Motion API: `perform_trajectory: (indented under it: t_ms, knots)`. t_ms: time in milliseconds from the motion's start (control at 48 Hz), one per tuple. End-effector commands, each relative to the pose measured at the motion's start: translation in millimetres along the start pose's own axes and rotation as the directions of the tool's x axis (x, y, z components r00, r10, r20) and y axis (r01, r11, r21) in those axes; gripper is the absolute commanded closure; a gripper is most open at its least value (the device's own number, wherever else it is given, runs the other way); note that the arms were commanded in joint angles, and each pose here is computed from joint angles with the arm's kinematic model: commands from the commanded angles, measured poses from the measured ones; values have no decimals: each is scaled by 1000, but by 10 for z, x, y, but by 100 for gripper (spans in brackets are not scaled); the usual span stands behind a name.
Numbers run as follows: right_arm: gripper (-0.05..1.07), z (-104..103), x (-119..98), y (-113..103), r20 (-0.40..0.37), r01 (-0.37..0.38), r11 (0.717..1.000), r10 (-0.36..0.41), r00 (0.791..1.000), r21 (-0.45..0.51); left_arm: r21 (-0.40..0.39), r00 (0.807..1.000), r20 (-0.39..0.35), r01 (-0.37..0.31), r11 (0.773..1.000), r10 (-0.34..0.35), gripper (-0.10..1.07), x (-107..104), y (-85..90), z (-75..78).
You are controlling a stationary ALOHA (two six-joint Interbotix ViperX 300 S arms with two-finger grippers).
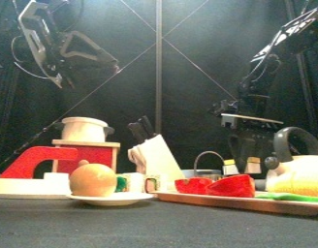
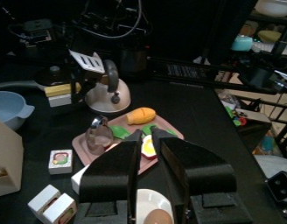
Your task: Place egg sushi in bowl
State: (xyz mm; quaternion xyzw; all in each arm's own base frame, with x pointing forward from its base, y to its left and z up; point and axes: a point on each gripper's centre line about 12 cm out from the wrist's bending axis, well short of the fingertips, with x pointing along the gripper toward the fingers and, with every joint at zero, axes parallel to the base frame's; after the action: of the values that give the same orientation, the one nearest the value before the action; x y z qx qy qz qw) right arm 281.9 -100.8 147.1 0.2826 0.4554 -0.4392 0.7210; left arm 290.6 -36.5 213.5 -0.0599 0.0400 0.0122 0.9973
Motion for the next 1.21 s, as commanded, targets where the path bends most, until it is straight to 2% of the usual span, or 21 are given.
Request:
perform_trajectory:
  t_ms: [0,208,417,667,792,1188]
  knots:
    - [44,249,-203,68,81,-56,998,55,995,21,-2,1000,22,4,1000,-4,36,15,-17,64]
    - [44,657,-324,87,187,-87,995,76,979,47,1,1000,23,6,1000,-6,36,19,-20,65]
    - [44,985,-124,-28,231,-108,989,82,970,105,0,1000,24,5,1000,-5,36,22,-17,71]
    - [44,1131,224,-155,225,-131,979,95,970,155,0,1000,23,4,1000,-4,36,15,-14,65]
    - [44,1167,333,-155,214,-125,979,89,973,162,0,1000,21,4,1000,-4,36,17,-13,61]
    - [44,1176,394,-125,205,-118,980,85,975,157,-1,1000,21,4,1000,-4,36,16,-17,60]
